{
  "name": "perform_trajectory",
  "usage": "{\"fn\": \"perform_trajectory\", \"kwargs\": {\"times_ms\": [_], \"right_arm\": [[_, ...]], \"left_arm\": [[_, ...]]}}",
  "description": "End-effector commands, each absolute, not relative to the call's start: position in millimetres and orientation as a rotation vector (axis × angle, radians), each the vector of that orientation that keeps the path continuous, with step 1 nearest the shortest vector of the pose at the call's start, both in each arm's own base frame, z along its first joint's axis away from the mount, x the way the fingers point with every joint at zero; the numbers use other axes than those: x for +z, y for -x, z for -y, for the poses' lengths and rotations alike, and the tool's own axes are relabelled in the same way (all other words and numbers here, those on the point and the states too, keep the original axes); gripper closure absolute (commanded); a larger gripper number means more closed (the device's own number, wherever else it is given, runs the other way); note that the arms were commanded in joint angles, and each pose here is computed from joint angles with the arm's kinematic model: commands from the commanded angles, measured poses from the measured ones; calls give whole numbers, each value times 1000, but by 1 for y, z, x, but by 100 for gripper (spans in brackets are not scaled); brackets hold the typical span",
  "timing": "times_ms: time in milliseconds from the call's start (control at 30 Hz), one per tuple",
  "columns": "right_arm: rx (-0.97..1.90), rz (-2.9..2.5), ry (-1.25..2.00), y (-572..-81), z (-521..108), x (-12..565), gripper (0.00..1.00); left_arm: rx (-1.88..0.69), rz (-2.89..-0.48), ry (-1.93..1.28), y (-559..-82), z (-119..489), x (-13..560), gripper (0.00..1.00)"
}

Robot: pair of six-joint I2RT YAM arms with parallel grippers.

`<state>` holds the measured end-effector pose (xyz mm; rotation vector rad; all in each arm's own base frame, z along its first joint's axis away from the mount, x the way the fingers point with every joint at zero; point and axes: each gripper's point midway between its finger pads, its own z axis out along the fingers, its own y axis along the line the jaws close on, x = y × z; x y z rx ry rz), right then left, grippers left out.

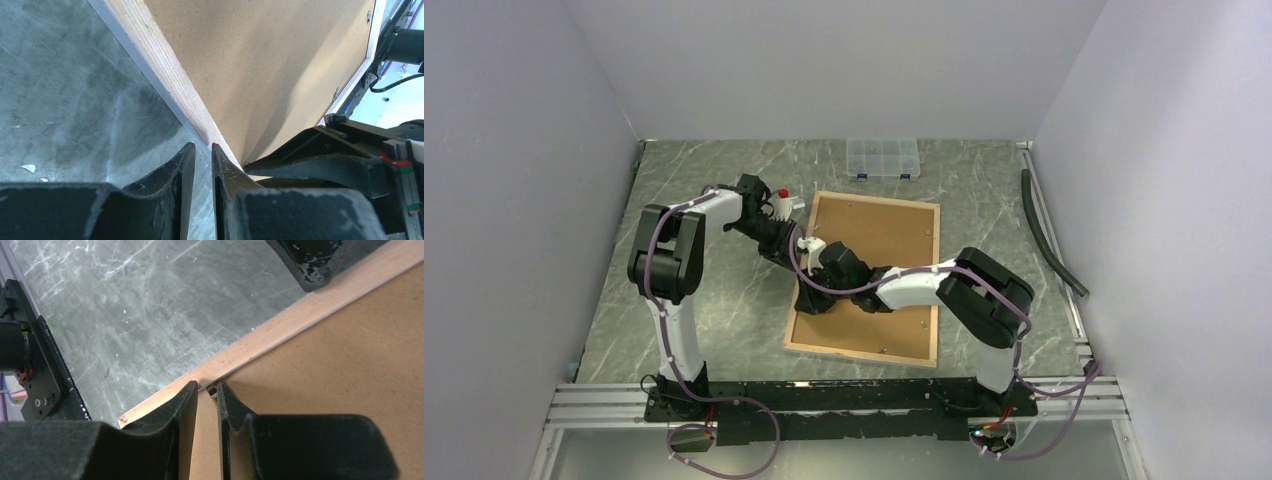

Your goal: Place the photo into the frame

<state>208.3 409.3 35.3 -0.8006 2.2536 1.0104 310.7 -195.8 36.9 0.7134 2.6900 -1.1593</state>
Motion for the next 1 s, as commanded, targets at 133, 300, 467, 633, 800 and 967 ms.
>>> {"fn": "perform_trajectory", "kwargs": {"times_ms": [133, 300, 467, 633, 800, 967], "right_arm": [[1089, -2218, 851, -208, -427, 43, 76], [1067, -2222, 846, -210, -425, 42, 77], [1026, -2184, 783, -233, -417, 62, 76], [1029, -2094, 660, -271, -401, 106, 68], [1030, -2084, 449, -308, -370, 118, 56], [1043, -2090, 218, -344, -344, 115, 41]], "left_arm": [[-1189, -2672, -717, -310, 200, 40, 76], [-1187, -2670, -718, -310, 201, 41, 77], [-1179, -2671, -716, -312, 200, 41, 77], [-1172, -2653, -720, -315, 201, 46, 77], [-1172, -2641, -698, -322, 203, 49, 78], [-1168, -2624, -647, -335, 205, 52, 77]]}}
